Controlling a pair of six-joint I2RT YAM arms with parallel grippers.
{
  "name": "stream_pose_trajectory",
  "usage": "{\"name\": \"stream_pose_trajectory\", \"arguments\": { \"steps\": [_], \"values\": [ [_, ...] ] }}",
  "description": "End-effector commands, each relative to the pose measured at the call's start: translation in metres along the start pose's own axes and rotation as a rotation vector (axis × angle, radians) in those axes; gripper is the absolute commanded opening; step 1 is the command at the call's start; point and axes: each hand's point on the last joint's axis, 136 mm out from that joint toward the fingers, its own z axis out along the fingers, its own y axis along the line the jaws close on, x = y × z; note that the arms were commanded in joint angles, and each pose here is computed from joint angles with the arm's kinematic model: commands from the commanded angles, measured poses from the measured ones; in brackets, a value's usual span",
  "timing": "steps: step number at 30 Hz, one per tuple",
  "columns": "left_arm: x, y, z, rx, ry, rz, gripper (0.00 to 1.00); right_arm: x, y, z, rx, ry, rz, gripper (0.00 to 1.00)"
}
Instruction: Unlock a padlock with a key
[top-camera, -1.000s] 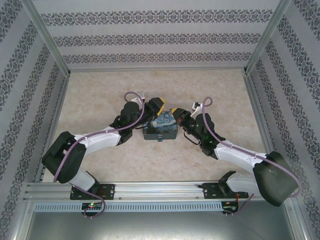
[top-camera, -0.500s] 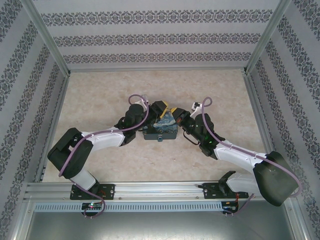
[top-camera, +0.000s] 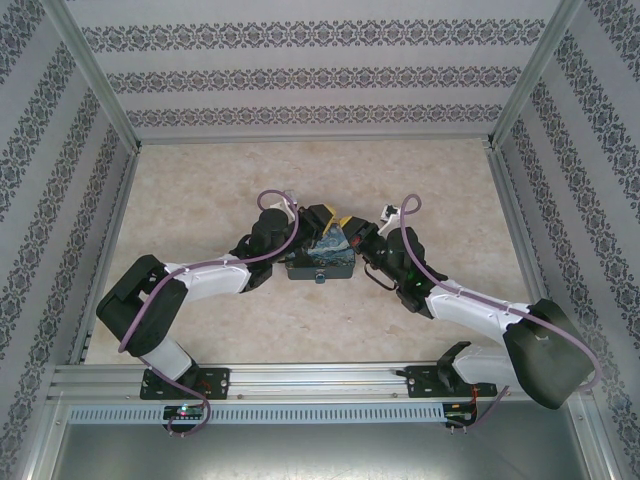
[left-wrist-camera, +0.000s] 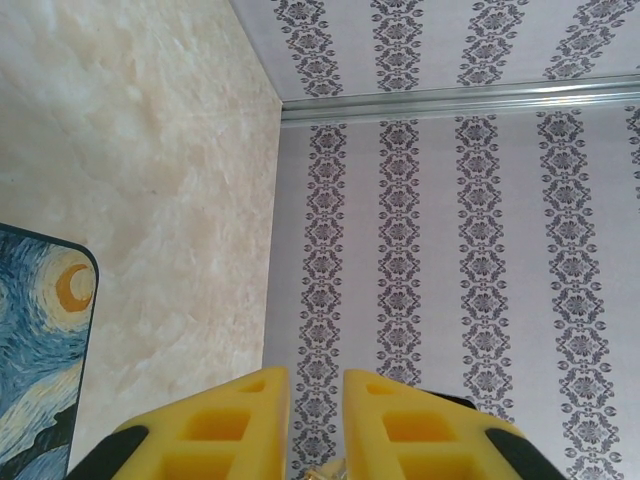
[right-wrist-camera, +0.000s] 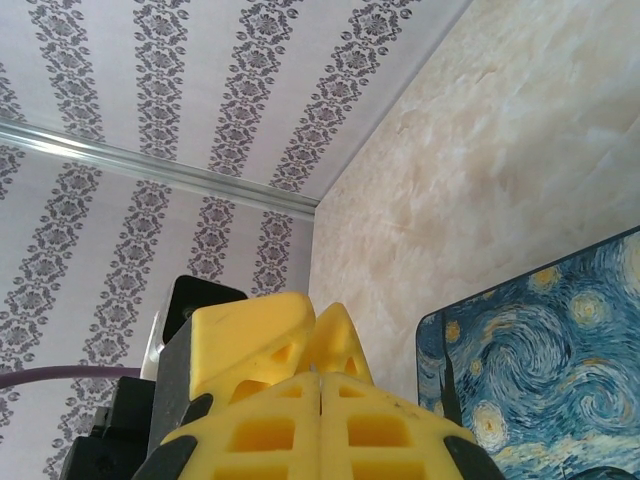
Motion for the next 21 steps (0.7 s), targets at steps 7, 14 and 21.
{"name": "stream_pose_trajectory", "arguments": {
  "steps": [7, 14, 21],
  "values": [
    [0.007, -0.024, 0.003, 0.088, -0.004, 0.013, 0.1, -0.003, 0.016, 0.004, -0.042, -0.024, 0.003, 0.0],
    [0.005, -0.023, 0.001, 0.07, 0.0, 0.042, 0.0, -0.007, 0.014, -0.003, -0.039, -0.019, -0.02, 0.35],
    [0.002, -0.044, -0.009, 0.029, 0.083, 0.264, 0.0, -0.029, 0.017, -0.022, -0.085, 0.009, -0.104, 0.56]
  ]
}}
